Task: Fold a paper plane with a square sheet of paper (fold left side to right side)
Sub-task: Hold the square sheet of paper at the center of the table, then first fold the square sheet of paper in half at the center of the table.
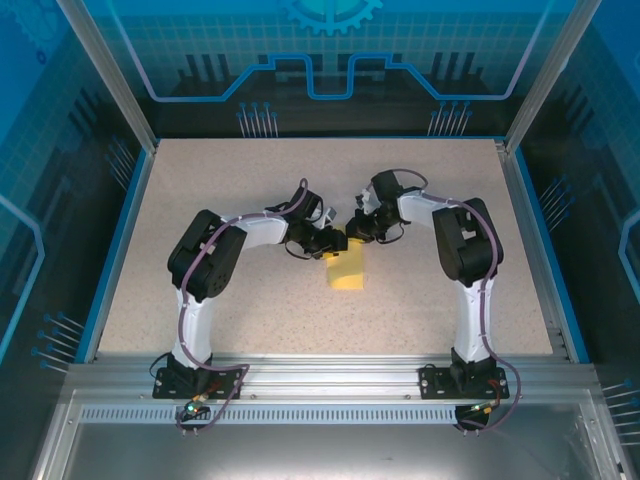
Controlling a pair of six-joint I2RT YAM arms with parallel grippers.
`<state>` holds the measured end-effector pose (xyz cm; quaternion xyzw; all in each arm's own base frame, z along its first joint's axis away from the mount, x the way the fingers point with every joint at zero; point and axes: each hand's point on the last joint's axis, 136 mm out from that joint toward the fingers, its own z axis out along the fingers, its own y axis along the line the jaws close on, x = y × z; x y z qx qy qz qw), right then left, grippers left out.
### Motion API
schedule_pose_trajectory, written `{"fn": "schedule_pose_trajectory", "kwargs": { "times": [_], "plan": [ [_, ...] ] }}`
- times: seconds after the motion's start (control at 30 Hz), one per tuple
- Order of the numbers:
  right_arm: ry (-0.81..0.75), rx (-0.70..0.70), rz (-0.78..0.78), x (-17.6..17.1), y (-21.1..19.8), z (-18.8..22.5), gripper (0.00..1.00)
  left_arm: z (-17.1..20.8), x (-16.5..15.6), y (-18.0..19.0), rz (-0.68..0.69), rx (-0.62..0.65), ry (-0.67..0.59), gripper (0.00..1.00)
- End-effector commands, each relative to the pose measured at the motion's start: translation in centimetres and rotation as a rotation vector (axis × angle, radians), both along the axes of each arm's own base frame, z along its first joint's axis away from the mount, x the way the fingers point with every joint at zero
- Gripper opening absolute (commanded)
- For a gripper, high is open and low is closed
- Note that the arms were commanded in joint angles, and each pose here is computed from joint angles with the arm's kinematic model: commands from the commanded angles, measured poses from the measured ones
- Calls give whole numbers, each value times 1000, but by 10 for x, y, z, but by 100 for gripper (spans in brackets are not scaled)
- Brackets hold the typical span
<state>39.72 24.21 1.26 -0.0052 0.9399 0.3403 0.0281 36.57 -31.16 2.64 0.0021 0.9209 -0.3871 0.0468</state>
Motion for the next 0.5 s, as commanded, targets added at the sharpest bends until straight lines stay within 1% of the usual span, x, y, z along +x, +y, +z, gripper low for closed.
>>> {"fn": "schedule_pose_trajectory", "kwargs": {
  "times": [0.0, 0.1, 0.23, 0.3, 0.47],
  "plan": [
    [65, -64, 11, -10, -3, -14, 12, -15, -17, 2, -30, 41, 15, 44],
    [99, -110, 7, -15, -10, -24, 12, 1, -20, -1, -46, 14, -22, 45],
    [127, -147, 9, -22, -15, -33, 12, 15, -31, -8, -76, -26, -59, 47],
    [128, -149, 13, -23, -14, -35, 12, 15, -35, -9, -83, -37, -65, 48],
    [128, -158, 22, -25, -12, -36, 12, 4, -36, -8, -81, -19, -56, 48]
  ]
}}
